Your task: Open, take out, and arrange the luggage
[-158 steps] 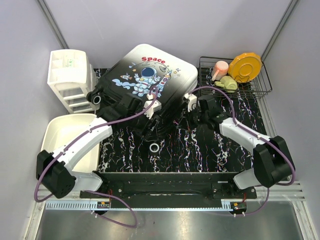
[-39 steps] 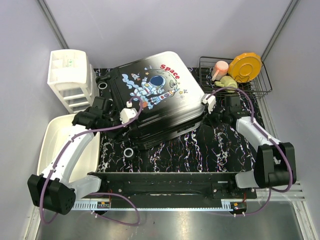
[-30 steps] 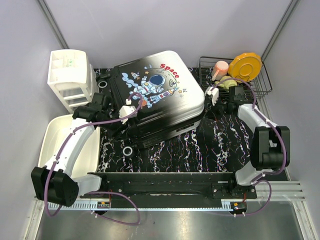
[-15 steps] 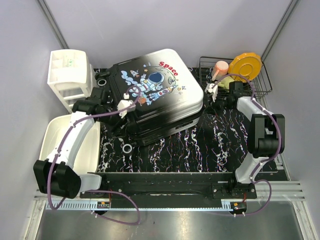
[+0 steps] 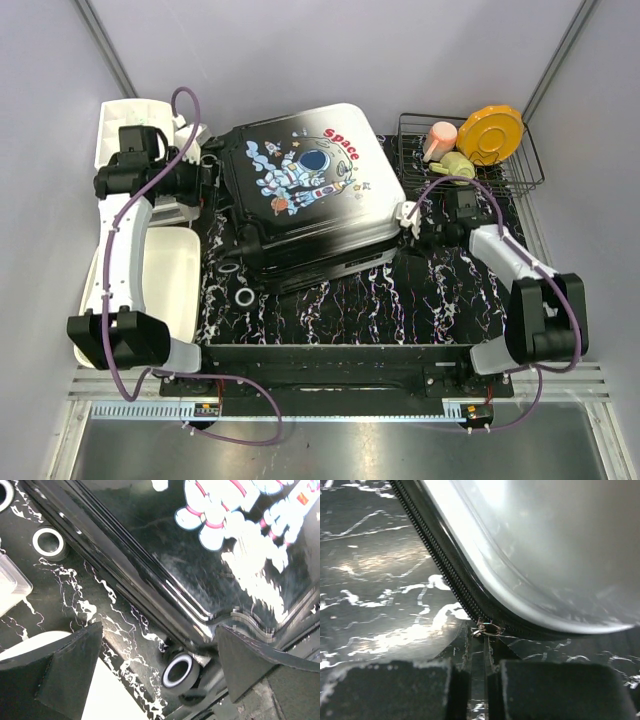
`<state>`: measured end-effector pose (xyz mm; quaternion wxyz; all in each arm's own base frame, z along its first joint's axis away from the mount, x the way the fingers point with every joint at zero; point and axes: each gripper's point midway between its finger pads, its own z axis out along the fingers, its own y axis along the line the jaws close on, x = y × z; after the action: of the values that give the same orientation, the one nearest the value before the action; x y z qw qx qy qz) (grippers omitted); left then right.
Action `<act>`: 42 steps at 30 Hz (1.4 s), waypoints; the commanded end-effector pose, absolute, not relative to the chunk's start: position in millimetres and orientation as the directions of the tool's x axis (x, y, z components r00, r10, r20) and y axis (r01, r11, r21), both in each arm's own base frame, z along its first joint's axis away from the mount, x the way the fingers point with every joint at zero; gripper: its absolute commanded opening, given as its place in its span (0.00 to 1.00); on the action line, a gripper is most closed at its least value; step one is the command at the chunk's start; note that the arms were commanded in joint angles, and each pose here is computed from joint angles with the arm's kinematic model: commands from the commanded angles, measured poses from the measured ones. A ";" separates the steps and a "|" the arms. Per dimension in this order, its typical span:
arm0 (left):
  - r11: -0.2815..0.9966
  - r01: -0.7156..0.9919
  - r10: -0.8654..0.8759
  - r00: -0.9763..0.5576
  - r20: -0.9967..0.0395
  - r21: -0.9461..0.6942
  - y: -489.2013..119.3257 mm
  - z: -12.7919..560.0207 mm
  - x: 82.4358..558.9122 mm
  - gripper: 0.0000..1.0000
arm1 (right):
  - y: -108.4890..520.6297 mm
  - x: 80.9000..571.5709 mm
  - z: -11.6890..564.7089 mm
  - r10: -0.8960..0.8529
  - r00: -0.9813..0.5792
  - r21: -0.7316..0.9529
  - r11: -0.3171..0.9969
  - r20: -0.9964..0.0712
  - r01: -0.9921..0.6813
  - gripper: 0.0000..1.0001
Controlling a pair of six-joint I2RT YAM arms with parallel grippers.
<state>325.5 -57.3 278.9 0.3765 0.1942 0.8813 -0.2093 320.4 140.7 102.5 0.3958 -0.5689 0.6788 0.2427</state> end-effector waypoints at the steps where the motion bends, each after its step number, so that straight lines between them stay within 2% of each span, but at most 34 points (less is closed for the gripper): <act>1: 0.909 0.356 0.060 -0.629 -0.775 -0.218 -42.7 293.8 363.7 0.99 | 178.0 251.2 130.8 -0.494 0.008 -0.059 0.089 -0.869 -0.994 0.00; 6: 0.872 0.321 -0.050 -0.691 -0.721 -0.368 -58.9 278.6 379.1 0.99 | 200.4 206.9 141.2 -0.468 -0.016 0.003 0.028 -0.884 -1.000 0.00; 9: 0.846 0.347 -0.033 -0.725 -0.688 -0.405 -73.3 263.5 384.4 0.98 | 200.1 200.6 147.5 -0.473 -0.059 0.029 0.071 -0.879 -0.997 0.00; 12: 0.829 0.410 0.047 -0.728 -0.684 -0.380 -88.4 250.5 387.0 0.97 | 184.4 222.8 141.7 -0.525 -0.130 0.044 0.173 -0.841 -0.984 0.00; 16: 0.858 0.410 0.135 -0.761 -0.635 -0.309 -91.6 222.0 392.8 0.90 | 166.6 253.6 150.8 -0.499 -0.200 0.103 0.215 -0.843 -0.971 0.00; 20: 0.882 0.381 0.184 -0.820 -0.541 -0.277 -78.9 186.1 400.6 0.70 | 149.9 278.8 148.7 -0.553 -0.130 0.029 0.187 -0.823 -0.982 0.00; 23: 0.885 0.390 0.205 -0.816 -0.541 -0.253 -73.7 181.2 409.4 0.61 | 137.6 303.1 148.0 -0.581 -0.089 -0.024 0.184 -0.809 -0.983 0.00; 27: 0.886 0.411 0.236 -0.798 -0.554 -0.215 -70.6 181.4 420.2 0.60 | 134.2 325.9 153.0 -0.593 -0.036 -0.061 0.142 -0.804 -0.988 0.00; 30: 0.885 0.419 0.251 -0.796 -0.551 -0.203 -68.9 179.0 424.0 0.62 | 136.0 332.3 155.7 -0.592 -0.018 -0.050 0.098 -0.806 -0.994 0.00; 32: 0.877 0.431 0.253 -0.790 -0.558 -0.211 -70.3 184.7 422.1 0.71 | 139.5 330.3 157.9 -0.573 -0.070 0.015 0.101 -0.816 -0.995 0.00; 36: 0.769 0.606 0.309 -0.631 -0.712 -0.203 -94.9 229.7 402.3 0.84 | 146.1 310.1 155.2 -0.529 -0.155 0.114 0.110 -0.834 -0.987 0.00; 38: 0.750 0.653 0.349 -0.529 -0.774 -0.107 -96.0 260.0 387.9 0.90 | 149.4 305.6 155.1 -0.502 -0.209 0.156 0.147 -0.839 -0.977 0.00; 40: 0.725 0.688 0.417 -0.477 -0.774 -0.033 -91.5 272.8 369.1 0.93 | 149.4 303.0 152.5 -0.488 -0.231 0.162 0.180 -0.842 -0.970 0.00; 41: 0.702 0.709 0.447 -0.514 -0.732 -0.069 -90.9 266.6 345.3 0.95 | 149.0 301.8 151.8 -0.483 -0.261 0.183 0.205 -0.836 -0.962 0.00; 42: 0.645 0.763 0.511 -0.466 -0.722 -0.036 -89.8 265.4 333.2 0.96 | 148.4 298.8 150.0 -0.480 -0.281 0.195 0.223 -0.831 -0.955 0.00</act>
<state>384.0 -94.9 249.3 0.3589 0.2661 0.8702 -0.2076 315.6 116.4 107.6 0.2747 -0.5518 0.7288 0.2981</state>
